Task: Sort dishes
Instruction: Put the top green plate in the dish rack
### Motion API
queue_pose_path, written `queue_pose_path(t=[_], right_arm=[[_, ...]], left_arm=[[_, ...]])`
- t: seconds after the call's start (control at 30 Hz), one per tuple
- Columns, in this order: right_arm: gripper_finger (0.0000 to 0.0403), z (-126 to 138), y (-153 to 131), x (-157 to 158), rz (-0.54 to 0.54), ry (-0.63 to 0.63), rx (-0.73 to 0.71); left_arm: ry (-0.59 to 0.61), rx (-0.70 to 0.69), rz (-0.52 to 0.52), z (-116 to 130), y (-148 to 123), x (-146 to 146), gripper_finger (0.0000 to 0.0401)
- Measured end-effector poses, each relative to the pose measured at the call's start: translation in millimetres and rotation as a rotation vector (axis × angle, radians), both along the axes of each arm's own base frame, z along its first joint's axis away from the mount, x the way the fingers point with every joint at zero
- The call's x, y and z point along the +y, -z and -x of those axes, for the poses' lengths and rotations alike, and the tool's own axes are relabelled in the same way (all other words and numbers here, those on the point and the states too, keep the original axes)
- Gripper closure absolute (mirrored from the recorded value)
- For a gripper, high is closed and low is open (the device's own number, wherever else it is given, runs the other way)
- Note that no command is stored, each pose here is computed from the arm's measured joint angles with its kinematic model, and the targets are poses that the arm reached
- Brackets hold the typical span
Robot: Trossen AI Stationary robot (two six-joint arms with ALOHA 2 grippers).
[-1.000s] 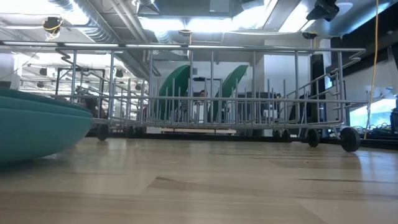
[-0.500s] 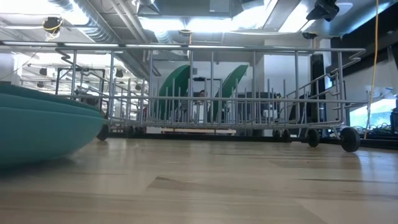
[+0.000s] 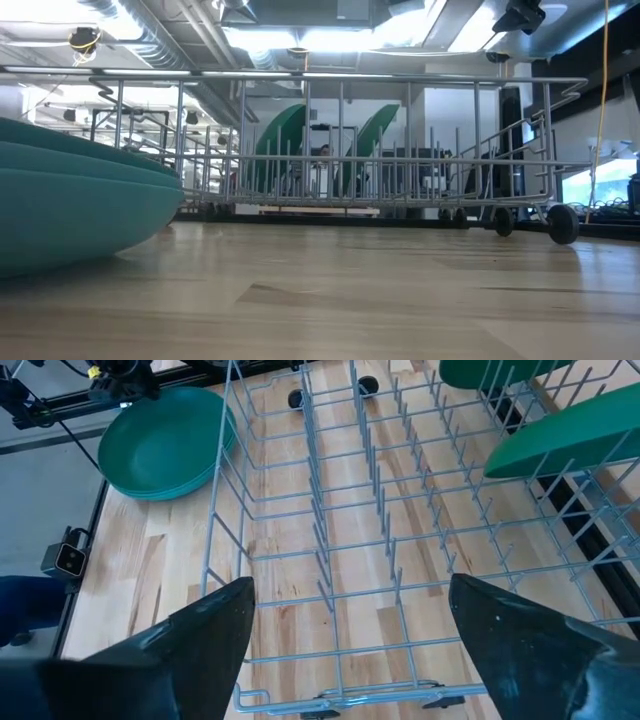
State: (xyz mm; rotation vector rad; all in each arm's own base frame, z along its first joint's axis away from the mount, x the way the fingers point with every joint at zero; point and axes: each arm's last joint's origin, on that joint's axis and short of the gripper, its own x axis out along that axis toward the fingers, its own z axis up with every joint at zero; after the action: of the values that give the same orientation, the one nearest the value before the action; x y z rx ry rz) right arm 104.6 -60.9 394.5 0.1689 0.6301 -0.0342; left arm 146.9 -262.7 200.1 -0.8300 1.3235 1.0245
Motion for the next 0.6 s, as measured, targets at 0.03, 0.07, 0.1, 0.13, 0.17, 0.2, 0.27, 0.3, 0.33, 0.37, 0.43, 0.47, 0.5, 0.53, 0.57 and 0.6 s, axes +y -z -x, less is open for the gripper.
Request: queue_pose_path(t=[0.03, 0.07, 0.1, 0.13, 0.17, 0.2, 0.27, 0.3, 0.33, 0.37, 0.43, 0.47, 0.5, 0.53, 0.57, 0.6], right_arm=[[0.0063, 0.0, 0.0, 0.0, 0.000, 0.000, 0.000], [0.0063, 0.0, 0.0, 0.0, 0.000, 0.000, 0.000], [0.0063, 0.0, 0.0, 0.0, 0.000, 0.000, 0.000], [0.0063, 0.0, 0.0, 0.0, 0.000, 0.000, 0.000], [0.0063, 0.0, 0.0, 0.0, 0.000, 0.000, 0.000], [0.0063, 0.0, 0.0, 0.0, 0.000, 0.000, 0.000], [0.0063, 0.0, 0.0, 0.0, 0.000, 0.000, 0.000], [0.0063, 0.0, 0.0, 0.0, 0.000, 0.000, 0.000], [0.0063, 0.0, 0.0, 0.0, 0.000, 0.000, 0.000], [0.0063, 0.0, 0.0, 0.0, 0.000, 0.000, 0.000], [0.0063, 0.0, 0.0, 0.0, 0.000, 0.000, 0.000], [0.0063, 0.0, 0.0, 0.0, 0.000, 0.000, 0.000], [0.0063, 0.0, 0.0, 0.0, 0.000, 0.000, 0.000], [0.0063, 0.0, 0.0, 0.0, 0.000, 0.000, 0.000], [0.0063, 0.0, 0.0, 0.0, 0.000, 0.000, 0.000], [0.0063, 0.0, 0.0, 0.0, 0.000, 0.000, 0.000]], left_arm=[[-0.003, -0.004, -0.002, -0.1, 0.0, 0.1, 0.0342], [-0.003, -0.009, -0.005, -0.1, 0.0, 0.1, 0.0342], [-0.001, -0.016, -0.009, -0.2, 0.0, 0.1, 0.0342], [-0.001, -0.020, -0.011, -0.3, 0.0, 0.1, 0.0342], [-0.001, -0.020, -0.011, -0.4, 0.0, 0.2, 0.0342], [-0.001, -0.022, -0.012, -0.5, 0.0, 0.3, 0.0342], [0.005, -0.022, -0.012, -0.5, 0.0, 0.3, 0.0344], [0.007, -0.022, -0.012, -0.5, 0.0, 0.3, 0.0347], [0.006, -0.022, -0.013, -0.5, 0.0, 0.3, 0.0353], [0.004, -0.022, -0.014, -0.4, -0.1, 0.4, 0.0361], [0.002, -0.020, -0.019, -0.2, -0.2, 0.9, 0.0384], [-0.001, -0.021, -0.021, -0.4, -0.2, 1.2, 0.0391], [-0.005, -0.024, -0.022, -0.5, -0.2, 1.2, 0.0394], [-0.003, -0.026, -0.019, -0.7, -0.2, 0.9, 0.0393], [0.000, -0.026, -0.018, -0.6, -0.2, 0.8, 0.0393], [0.002, -0.026, -0.016, -0.6, -0.1, 0.6, 0.0395]])
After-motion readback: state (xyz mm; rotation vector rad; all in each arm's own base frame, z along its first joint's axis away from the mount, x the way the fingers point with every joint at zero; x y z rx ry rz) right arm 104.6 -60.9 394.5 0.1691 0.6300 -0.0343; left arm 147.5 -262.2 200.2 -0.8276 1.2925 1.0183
